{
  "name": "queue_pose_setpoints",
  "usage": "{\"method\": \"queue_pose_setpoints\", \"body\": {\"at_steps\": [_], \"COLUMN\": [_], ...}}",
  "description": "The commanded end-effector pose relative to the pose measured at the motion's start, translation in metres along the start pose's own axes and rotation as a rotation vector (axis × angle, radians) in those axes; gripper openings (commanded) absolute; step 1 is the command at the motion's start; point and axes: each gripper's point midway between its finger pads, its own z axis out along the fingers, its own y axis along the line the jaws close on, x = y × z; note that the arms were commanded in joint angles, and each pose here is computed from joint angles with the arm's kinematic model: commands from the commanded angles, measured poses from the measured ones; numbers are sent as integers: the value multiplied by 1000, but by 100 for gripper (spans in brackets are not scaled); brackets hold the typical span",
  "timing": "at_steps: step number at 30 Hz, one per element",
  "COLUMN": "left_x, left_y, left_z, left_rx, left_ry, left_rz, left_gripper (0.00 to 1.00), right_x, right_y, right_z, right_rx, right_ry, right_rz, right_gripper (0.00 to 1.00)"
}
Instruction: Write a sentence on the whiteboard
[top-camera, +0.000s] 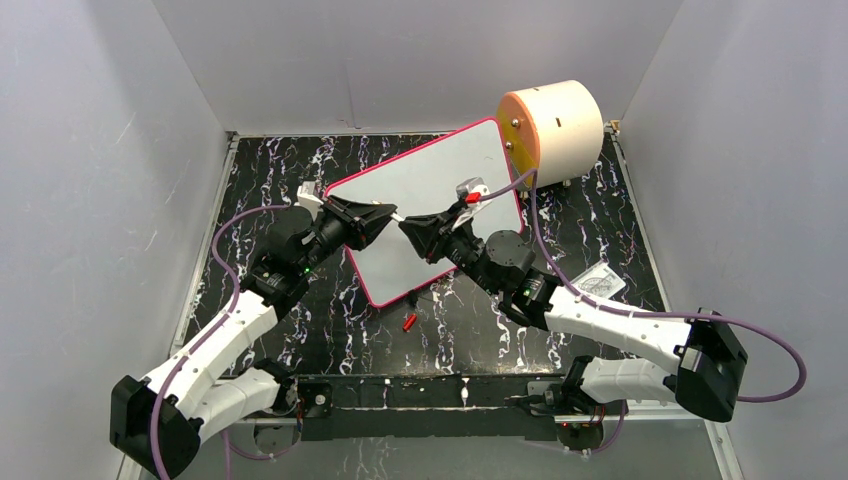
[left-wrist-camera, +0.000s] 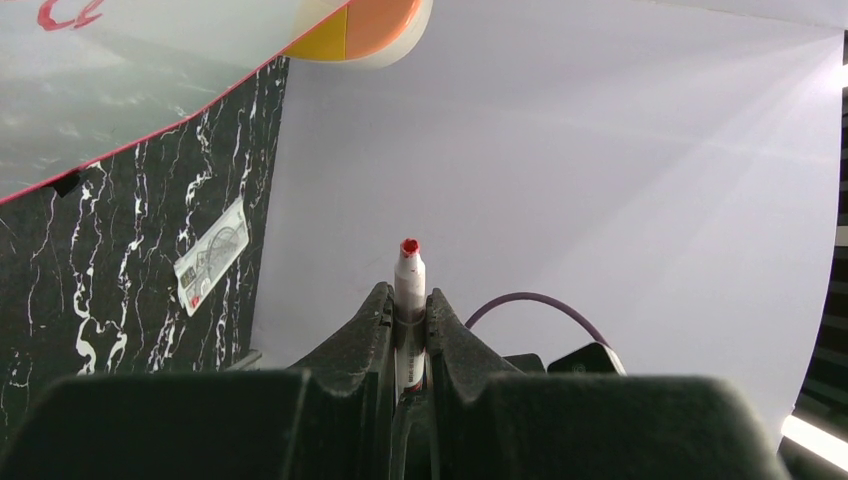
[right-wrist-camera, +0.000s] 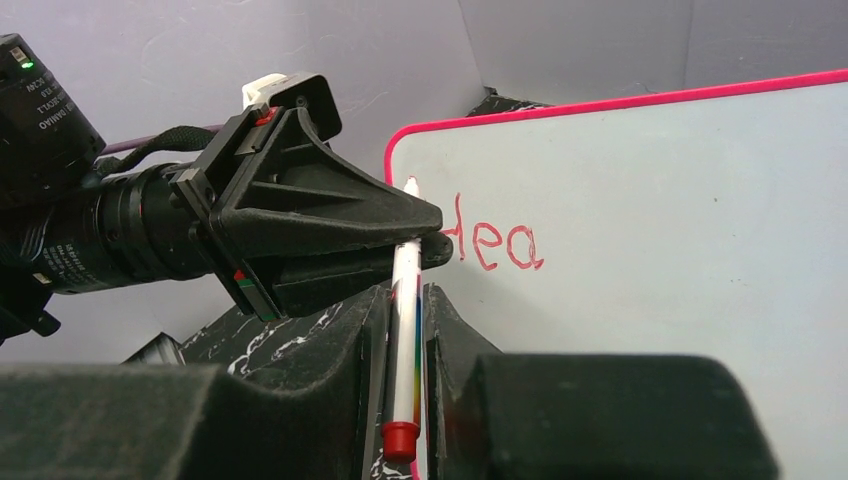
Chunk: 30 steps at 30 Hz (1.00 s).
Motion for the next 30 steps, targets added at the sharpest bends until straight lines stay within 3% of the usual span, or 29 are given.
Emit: {"method": "queue_pose_setpoints", "body": {"at_steps": [1,16,30], "left_x": [6,6,4], "left_y": [-22,-24,-25], "left_z": [-4,-3,-3], "left_rx": [61,68,68], "left_ry": [23,24,12], "left_rz": [12,14,20], "left_gripper": [0,0,0], "right_x": [-34,-29,-24], "right_y": [14,18,18], "right_z": [5,7,6], "right_rx": [-44,-72,-78], "right_ry": [-93,-61,-26], "right_rz": [7,-14,-42], "right_gripper": [26,20,26]}}
